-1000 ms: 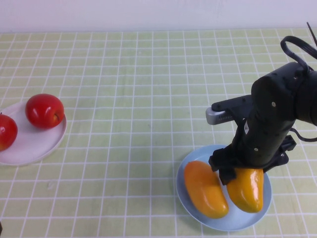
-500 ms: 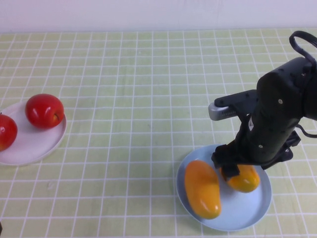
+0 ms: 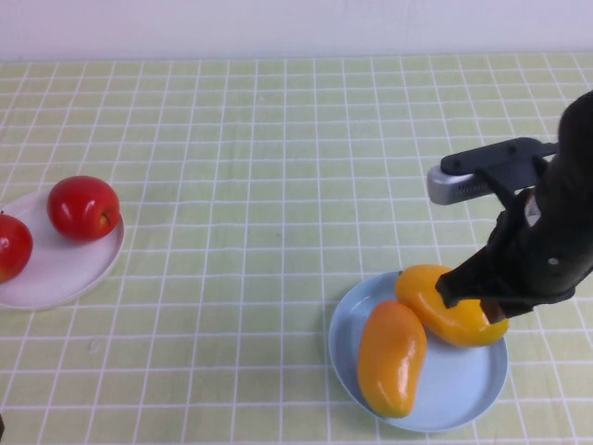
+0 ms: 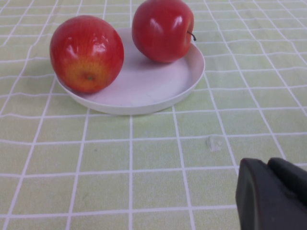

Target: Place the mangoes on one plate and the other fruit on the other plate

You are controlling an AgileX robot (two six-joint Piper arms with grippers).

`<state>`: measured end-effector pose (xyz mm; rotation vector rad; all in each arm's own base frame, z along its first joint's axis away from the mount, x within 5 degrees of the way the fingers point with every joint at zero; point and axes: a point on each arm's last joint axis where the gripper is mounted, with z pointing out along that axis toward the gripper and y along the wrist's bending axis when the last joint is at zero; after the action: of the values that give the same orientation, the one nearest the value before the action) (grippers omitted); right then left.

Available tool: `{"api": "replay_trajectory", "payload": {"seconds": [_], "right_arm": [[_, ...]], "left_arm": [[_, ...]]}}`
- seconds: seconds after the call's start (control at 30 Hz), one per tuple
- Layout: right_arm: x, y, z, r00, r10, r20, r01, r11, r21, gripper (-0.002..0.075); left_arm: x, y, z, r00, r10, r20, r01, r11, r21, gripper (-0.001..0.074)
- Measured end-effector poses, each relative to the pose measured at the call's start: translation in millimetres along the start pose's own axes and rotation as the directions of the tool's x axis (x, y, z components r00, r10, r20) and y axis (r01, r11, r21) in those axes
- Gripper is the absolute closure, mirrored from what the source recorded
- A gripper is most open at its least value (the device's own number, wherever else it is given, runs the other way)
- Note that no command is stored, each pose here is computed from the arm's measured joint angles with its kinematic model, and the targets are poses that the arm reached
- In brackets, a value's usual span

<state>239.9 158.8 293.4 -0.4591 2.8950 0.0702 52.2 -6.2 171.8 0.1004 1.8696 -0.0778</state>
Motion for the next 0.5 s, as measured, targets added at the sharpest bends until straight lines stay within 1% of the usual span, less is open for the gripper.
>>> {"api": "replay_trajectory", "payload": {"seconds": [0.07,0.17,0.23,0.4,0.5], "right_arm": [[7,-4,-14,1.0,-0.01,0.021,0.01,1.0,0.006,0.0684],[18,-9,-38,0.997,-0.018,0.081,0.018,1.0,0.002,0.0724],[28,-13,-57,0.99,-0.015,0.14,0.017,1.0,-0.013,0.0732],[61,-19,-102,0.962,0.006,0.272,0.026,0.993,-0.112,0.0739],[84,-23,-115,0.95,0.015,0.311,0.036,0.987,-0.159,0.074]], "left_arm": [[0,0,0,1.0,0.0,0.0,0.0,1.0,0.0,0.0734],[0,0,0,1.0,0.0,0.0,0.0,1.0,0.0,0.0734],[0,0,0,1.0,0.0,0.0,0.0,1.0,0.0,0.0734],[0,0,0,1.0,0.0,0.0,0.0,1.0,0.0,0.0734],[0,0,0,1.0,0.0,0.0,0.0,1.0,0.0,0.0734]]}}
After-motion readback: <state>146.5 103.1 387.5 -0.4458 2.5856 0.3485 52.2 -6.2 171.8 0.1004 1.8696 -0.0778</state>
